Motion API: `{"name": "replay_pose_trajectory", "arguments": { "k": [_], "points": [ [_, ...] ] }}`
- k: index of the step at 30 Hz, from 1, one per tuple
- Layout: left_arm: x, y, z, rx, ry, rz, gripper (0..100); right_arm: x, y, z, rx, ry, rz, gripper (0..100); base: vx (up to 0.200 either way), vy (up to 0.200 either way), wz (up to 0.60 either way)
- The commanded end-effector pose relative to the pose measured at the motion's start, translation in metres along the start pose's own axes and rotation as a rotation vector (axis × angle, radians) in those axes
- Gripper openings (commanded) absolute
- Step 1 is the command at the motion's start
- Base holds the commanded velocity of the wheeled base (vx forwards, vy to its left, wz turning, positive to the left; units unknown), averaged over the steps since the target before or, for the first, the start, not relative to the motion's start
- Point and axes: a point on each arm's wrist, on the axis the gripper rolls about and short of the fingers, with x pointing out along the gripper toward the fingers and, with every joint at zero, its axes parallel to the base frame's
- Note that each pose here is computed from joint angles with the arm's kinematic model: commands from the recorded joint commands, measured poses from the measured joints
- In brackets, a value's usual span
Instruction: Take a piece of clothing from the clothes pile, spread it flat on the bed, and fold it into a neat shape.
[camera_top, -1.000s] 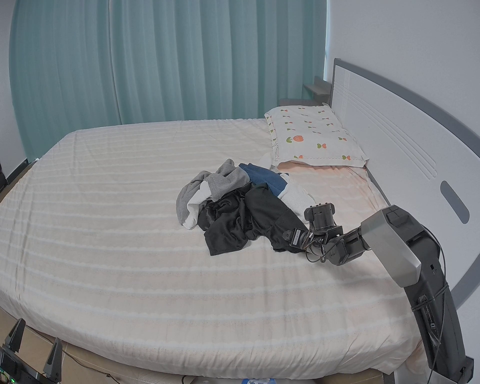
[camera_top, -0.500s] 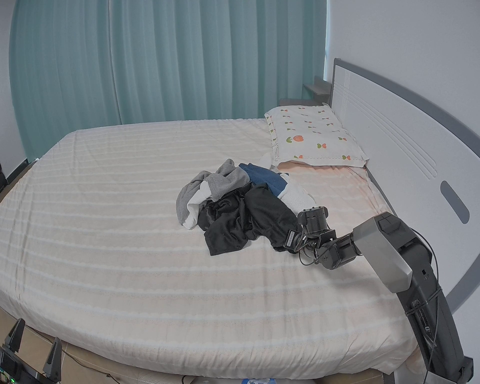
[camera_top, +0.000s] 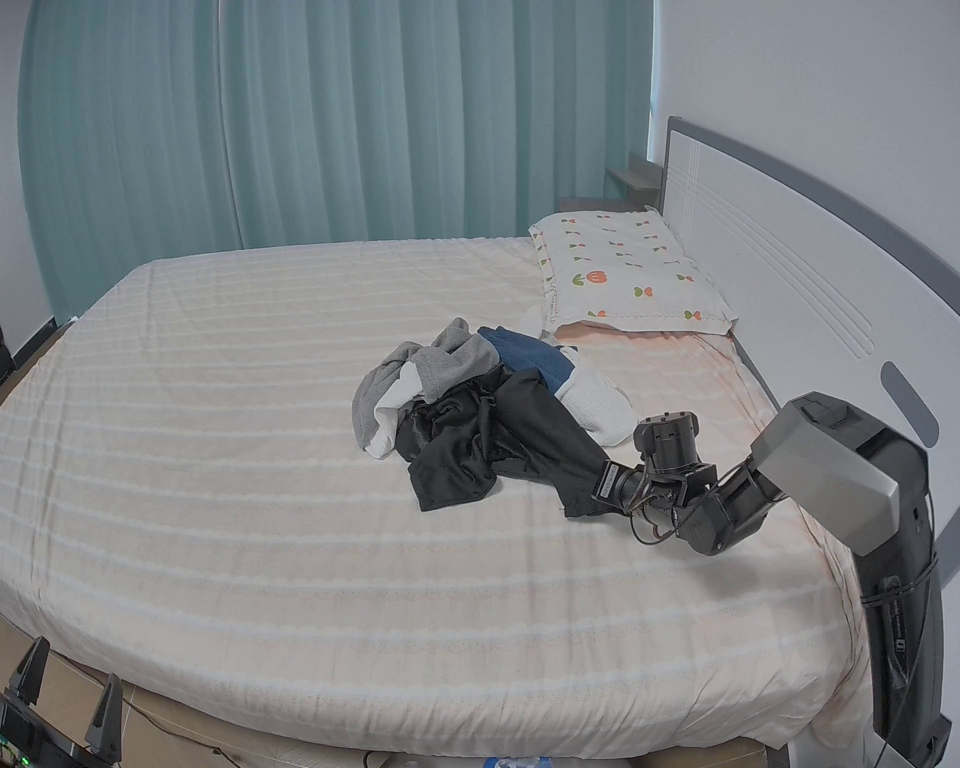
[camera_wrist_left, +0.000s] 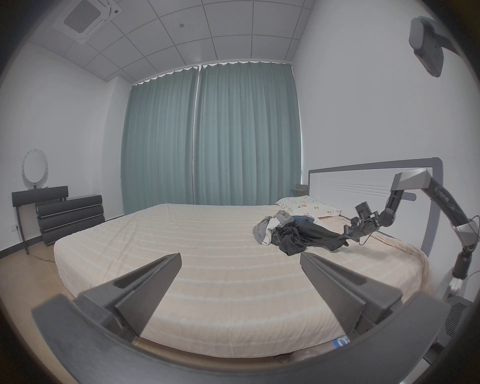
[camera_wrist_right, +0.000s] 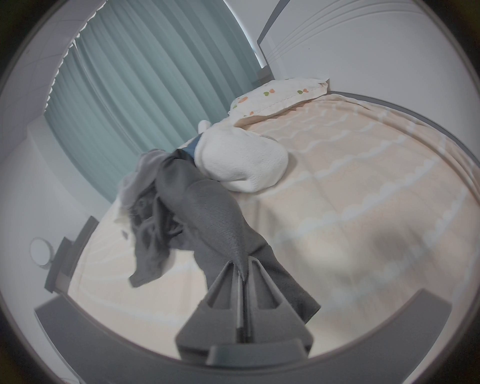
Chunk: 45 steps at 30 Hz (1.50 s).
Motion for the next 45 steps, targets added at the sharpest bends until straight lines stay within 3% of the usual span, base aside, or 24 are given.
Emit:
{"name": "replay_pose_trajectory", "arguments": {
  "k": [1, 10, 12, 13, 14, 16, 17, 21, 25, 26, 27, 28, 29, 31, 32, 36, 45],
  "points": [
    [0.0, 0.0, -0.005, 0.001, 0.0, 0.008, 100, -0.129, 0.038, 0.013, 0.008, -0.084, 0.3, 0, 0.0, 0.0, 0.0],
    [0.0, 0.0, -0.003, 0.018, -0.018, 0.002, 100, -0.224, 0.051, 0.015, -0.008, -0.1, 0.453, 0, 0.0, 0.0, 0.0],
    [-0.013, 0.0, 0.046, -0.013, -0.227, -0.021, 100, -0.239, 0.052, 0.013, -0.011, -0.103, 0.477, 0, 0.0, 0.0, 0.0],
    [-0.017, 0.0, 0.071, -0.043, -0.28, -0.049, 100, -0.245, 0.053, 0.011, -0.012, -0.101, 0.488, 0, 0.0, 0.0, 0.0],
    [-0.017, 0.0, 0.071, -0.043, -0.28, -0.049, 100, -0.245, 0.053, 0.011, -0.012, -0.101, 0.488, 0, 0.0, 0.0, 0.0],
    [-0.004, 0.0, 0.09, -0.023, -0.19, -0.121, 100, -0.259, 0.061, 0.01, -0.003, -0.105, 0.54, 0, 0.0, 0.0, 0.0],
    [-0.004, 0.0, 0.09, -0.023, -0.19, -0.121, 100, -0.259, 0.061, 0.01, -0.003, -0.105, 0.54, 0, 0.0, 0.0, 0.0],
    [0.03, -0.006, 0.089, -0.003, 0.026, -0.256, 100, -0.283, 0.073, 0.012, 0.001, -0.126, 0.632, 0, 0.0, 0.0, 0.0],
    [0.048, -0.01, 0.087, -0.007, 0.132, -0.375, 100, -0.287, 0.078, 0.007, -0.008, -0.109, 0.65, 0, 0.0, 0.0, 0.0],
    [0.059, -0.012, 0.086, -0.008, 0.196, -0.439, 100, -0.287, 0.078, 0.006, -0.013, -0.103, 0.649, 0, 0.0, 0.0, 0.0],
    [0.059, -0.012, 0.086, -0.008, 0.196, -0.439, 100, -0.287, 0.078, 0.006, -0.013, -0.103, 0.649, 0, 0.0, 0.0, 0.0],
    [0.081, -0.016, 0.082, -0.021, 0.314, -0.485, 100, -0.286, 0.078, 0.004, -0.018, -0.097, 0.647, 0, 0.0, 0.0, 0.0],
    [0.091, -0.018, 0.078, -0.025, 0.377, -0.493, 100, -0.287, 0.077, 0.002, -0.022, -0.09, 0.648, 0, 0.0, 0.0, 0.0],
    [0.1, -0.02, 0.075, -0.029, 0.421, -0.502, 100, -0.287, 0.077, 0.0, -0.023, -0.083, 0.647, 0, 0.0, 0.0, 0.0],
    [0.117, -0.027, 0.069, -0.034, 0.492, -0.54, 100, -0.287, 0.076, -0.003, -0.026, -0.071, 0.645, 0, 0.0, 0.0, 0.0],
    [0.148, -0.047, 0.056, -0.01, 0.581, -0.631, 100, -0.286, 0.074, -0.006, -0.031, -0.059, 0.639, 0, 0.0, 0.0, 0.0],
    [0.204, -0.091, 0.016, -0.006, 0.678, -0.646, 100, -0.287, 0.076, -0.011, -0.037, -0.04, 0.648, 0, 0.0, 0.0, 0.0]
  ]
}}
